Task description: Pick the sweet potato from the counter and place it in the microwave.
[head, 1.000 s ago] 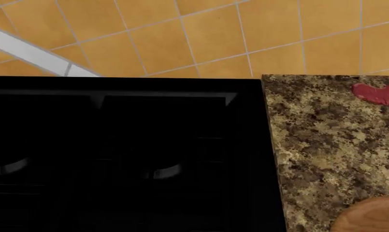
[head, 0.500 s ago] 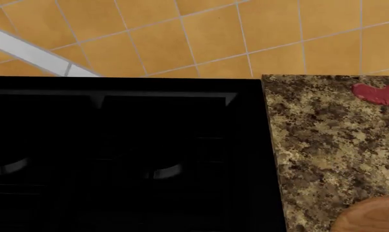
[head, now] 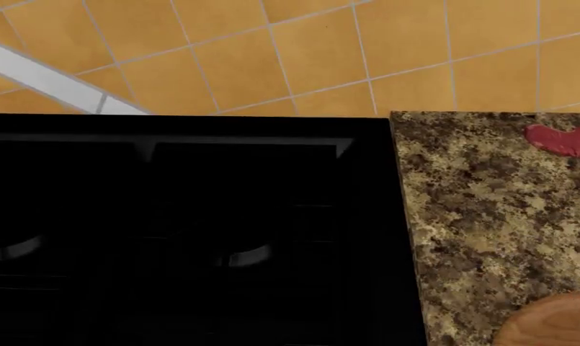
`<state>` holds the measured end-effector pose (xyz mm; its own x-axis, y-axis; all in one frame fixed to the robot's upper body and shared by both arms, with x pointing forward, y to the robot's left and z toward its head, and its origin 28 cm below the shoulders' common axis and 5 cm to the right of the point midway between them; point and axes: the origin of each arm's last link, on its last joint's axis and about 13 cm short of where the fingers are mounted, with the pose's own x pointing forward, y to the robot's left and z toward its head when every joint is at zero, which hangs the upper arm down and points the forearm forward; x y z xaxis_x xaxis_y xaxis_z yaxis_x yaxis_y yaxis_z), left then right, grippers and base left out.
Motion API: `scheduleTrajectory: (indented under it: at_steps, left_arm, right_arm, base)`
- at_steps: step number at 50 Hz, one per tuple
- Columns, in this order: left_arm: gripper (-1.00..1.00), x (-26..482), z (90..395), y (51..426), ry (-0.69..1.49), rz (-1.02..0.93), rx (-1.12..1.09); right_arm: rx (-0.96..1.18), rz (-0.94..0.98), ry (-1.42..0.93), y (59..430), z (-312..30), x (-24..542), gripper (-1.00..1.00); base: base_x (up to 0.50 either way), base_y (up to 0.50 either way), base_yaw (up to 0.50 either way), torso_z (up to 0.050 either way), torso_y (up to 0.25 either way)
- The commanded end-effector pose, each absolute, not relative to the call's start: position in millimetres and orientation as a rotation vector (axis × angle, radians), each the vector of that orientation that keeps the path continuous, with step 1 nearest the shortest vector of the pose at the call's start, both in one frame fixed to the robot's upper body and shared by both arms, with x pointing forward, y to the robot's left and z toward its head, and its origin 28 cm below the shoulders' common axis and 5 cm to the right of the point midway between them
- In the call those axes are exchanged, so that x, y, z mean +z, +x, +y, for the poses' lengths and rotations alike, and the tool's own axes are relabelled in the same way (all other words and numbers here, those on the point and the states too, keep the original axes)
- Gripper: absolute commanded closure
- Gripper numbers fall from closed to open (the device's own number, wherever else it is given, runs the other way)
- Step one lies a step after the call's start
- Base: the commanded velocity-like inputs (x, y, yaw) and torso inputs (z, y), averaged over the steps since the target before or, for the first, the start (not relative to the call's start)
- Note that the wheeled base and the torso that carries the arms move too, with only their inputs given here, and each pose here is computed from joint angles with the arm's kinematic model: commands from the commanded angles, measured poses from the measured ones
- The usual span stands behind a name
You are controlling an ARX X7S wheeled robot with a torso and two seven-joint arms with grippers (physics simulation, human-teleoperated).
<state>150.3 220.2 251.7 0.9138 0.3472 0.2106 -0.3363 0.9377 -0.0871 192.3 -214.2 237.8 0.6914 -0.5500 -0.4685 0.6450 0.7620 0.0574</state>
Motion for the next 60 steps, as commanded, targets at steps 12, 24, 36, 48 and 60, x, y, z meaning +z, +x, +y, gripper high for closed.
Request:
scheduleTrajectory:
  at_steps: [12, 24, 36, 48, 60]
  left_arm:
    - [-1.0, 247, 219, 150, -0.04, -0.213, 0.357]
    - [-1.0, 246, 219, 151, -0.036, -0.208, 0.364]
    - [-1.0, 246, 218, 152, -0.035, -0.208, 0.363]
    - [-1.0, 246, 218, 152, -0.035, -0.209, 0.362]
    - [-1.0, 246, 219, 150, -0.04, -0.212, 0.367]
  right_arm:
    - [-0.562, 0.285, 0.062, 208, -194, 239, 1.0]
    - [-0.411, 0.297, 0.122, 211, -189, 225, 1.0]
    - [-0.314, 0.191, 0.146, 201, -187, 227, 1.0]
    - [-0.295, 0.107, 0.143, 197, -187, 226, 1.0]
    - [-0.27, 0.037, 0.099, 190, -184, 228, 1.0]
  base:
    - [0.0, 0.0, 0.0, 0.0, 0.0]
    - [0.0, 0.0, 0.0, 0.0, 0.0]
    - [0.0, 0.0, 0.0, 0.0, 0.0]
    - [0.0, 0.0, 0.0, 0.0, 0.0]
    - [0.0, 0.2, 0.0, 0.0, 0.0]
